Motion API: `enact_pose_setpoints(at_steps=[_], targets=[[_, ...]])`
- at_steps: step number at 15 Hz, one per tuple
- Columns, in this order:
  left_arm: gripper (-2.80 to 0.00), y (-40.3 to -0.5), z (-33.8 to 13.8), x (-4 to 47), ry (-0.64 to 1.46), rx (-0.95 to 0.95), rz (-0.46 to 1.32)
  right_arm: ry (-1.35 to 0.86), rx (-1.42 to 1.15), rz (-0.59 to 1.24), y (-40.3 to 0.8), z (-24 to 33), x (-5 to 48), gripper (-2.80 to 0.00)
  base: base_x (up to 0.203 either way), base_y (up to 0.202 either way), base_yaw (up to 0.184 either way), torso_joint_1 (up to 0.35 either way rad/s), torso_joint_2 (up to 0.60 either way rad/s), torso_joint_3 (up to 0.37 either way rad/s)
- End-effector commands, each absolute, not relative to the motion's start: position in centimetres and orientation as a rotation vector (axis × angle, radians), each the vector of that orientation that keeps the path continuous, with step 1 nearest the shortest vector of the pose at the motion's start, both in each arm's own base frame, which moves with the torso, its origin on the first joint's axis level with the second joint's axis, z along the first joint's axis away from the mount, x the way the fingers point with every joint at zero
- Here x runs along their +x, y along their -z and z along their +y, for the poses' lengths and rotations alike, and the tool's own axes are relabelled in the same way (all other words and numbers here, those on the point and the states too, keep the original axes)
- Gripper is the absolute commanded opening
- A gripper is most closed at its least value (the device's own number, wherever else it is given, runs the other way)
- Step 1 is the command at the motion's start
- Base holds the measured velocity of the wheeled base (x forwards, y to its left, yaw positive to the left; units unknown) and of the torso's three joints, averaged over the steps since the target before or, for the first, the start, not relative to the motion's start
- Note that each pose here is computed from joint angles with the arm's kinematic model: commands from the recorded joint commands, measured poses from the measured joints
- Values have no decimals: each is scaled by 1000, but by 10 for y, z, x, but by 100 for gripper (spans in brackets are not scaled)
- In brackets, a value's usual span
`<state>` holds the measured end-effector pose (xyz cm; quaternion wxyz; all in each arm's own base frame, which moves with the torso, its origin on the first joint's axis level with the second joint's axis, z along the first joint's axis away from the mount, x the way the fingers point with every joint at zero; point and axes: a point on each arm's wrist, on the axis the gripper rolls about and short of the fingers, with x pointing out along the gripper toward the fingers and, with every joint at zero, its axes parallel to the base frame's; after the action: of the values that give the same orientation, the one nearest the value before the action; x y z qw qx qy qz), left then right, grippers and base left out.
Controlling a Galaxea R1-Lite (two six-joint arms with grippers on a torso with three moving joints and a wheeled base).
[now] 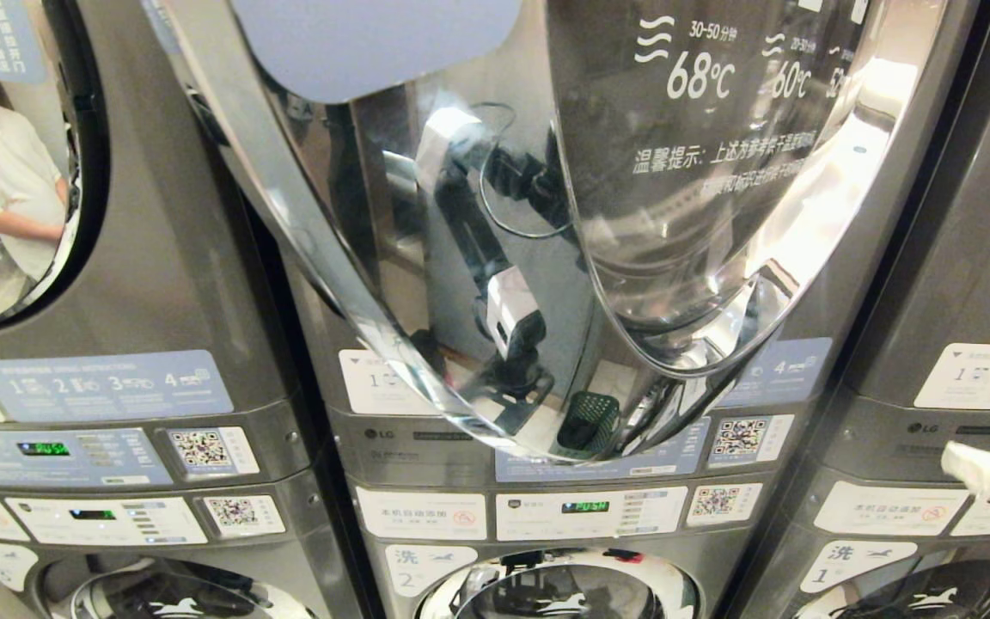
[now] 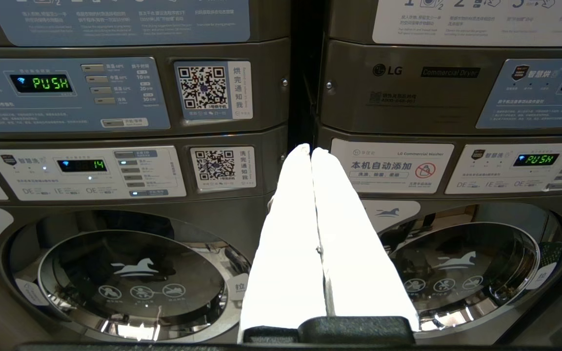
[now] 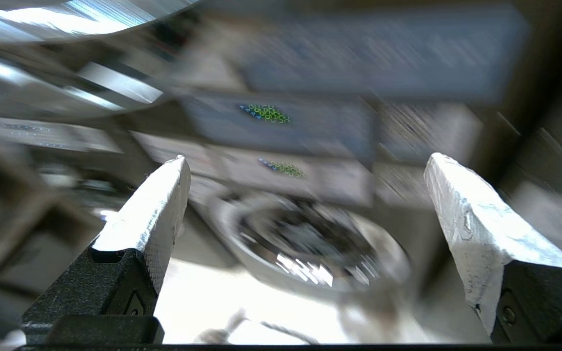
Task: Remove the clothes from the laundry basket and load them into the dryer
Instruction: Open the dryer
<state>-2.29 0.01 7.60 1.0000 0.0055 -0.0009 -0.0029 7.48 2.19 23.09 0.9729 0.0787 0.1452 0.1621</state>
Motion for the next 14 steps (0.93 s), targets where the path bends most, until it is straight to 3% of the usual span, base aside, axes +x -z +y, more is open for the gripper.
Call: enact_pose_setpoints(at_steps=[1, 3, 8, 12, 14], targets=[[-280, -76, 0, -23, 6, 11, -2, -188, 129, 313, -203, 14, 57, 0, 0, 0, 0, 0, 0, 0], [-280, -76, 0, -23, 6, 11, -2, -132, 60, 361, -156, 6, 33, 0, 0, 0, 0, 0, 0, 0], [-280, -76, 0, -23, 6, 11, -2, -127, -28, 281, -79, -1, -2, 0, 0, 0, 0, 0, 0, 0], [-280, -76, 0, -23, 6, 11, -3, -15, -65, 267, -78, 1, -2, 0, 0, 0, 0, 0, 0, 0], [-280, -76, 0, -23, 6, 11, -3, -60, -133, 159, -78, 1, -11, 0, 0, 0, 0, 0, 0, 0]])
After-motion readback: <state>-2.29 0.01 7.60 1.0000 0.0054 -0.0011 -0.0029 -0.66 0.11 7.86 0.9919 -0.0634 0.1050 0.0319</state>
